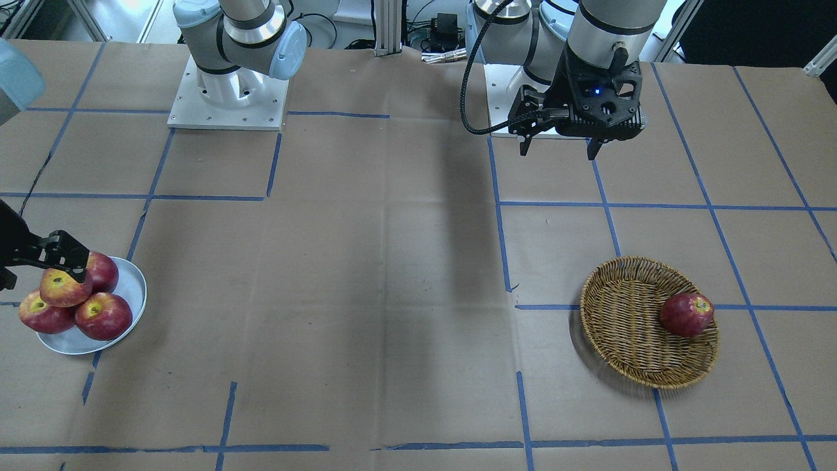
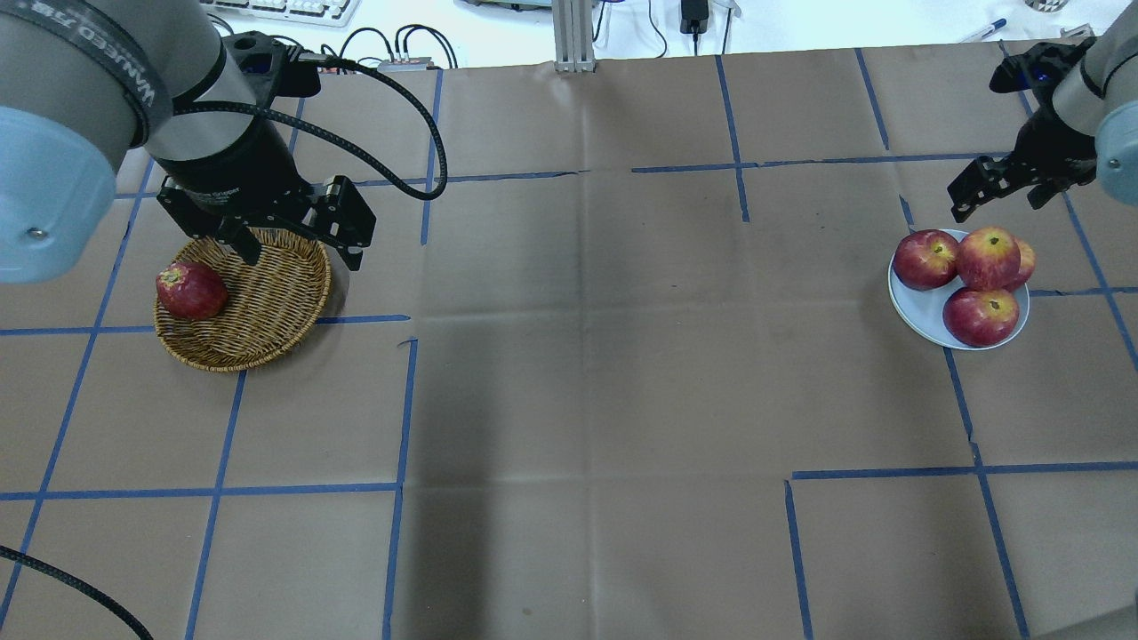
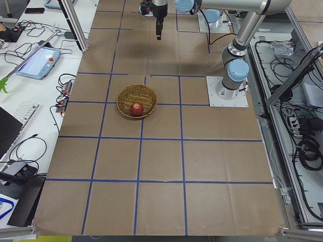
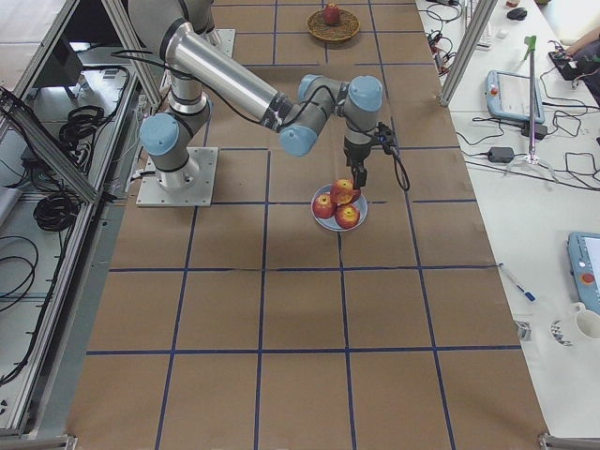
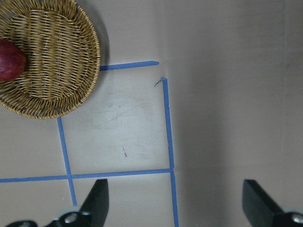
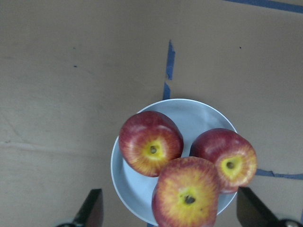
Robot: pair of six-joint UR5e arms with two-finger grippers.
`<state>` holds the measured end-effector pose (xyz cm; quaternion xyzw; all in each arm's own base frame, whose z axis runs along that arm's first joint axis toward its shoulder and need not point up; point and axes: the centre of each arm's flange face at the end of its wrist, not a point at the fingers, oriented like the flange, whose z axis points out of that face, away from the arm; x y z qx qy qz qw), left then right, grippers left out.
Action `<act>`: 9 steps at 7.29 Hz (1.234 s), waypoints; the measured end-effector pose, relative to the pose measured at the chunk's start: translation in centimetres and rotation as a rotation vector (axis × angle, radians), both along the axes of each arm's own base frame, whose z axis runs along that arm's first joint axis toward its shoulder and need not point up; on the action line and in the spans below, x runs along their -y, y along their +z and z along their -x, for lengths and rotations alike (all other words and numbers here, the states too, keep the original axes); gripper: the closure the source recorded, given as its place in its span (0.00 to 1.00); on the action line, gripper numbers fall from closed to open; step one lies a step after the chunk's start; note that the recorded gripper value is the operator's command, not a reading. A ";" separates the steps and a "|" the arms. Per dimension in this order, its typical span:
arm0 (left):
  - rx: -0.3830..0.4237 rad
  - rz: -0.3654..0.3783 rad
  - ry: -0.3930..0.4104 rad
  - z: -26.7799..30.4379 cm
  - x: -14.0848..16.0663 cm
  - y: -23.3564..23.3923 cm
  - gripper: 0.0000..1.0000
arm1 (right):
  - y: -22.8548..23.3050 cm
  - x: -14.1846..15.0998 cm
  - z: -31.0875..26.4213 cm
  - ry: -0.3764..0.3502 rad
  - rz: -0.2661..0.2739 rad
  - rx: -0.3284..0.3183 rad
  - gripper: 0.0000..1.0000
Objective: Transfer apple from basket to plate
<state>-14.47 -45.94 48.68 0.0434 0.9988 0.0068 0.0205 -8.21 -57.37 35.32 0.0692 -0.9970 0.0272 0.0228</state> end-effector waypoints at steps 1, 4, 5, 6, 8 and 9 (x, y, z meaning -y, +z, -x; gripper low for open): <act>0.001 0.000 0.000 0.0 0.0 0.0 0.01 | 2.3 -1.1 -3.2 -0.002 -0.009 0.007 0.00; 0.004 0.001 0.001 -0.1 0.0 0.1 0.01 | 6.4 -5.4 -15.8 -0.041 -0.058 0.027 0.00; 0.004 0.001 0.001 -0.1 0.0 0.1 0.01 | 7.6 -7.2 -19.2 -0.033 -0.051 0.031 0.00; 0.004 0.002 0.002 -0.1 0.0 0.1 0.01 | 8.8 -8.8 -20.8 -0.022 -0.038 0.039 0.00; 0.005 0.003 0.003 -0.2 0.0 0.1 0.01 | 10.1 -9.9 -21.3 -0.017 -0.028 0.047 0.00; 0.006 0.003 0.003 -0.2 0.0 0.1 0.01 | 10.2 -9.9 -21.3 -0.017 -0.025 0.048 0.00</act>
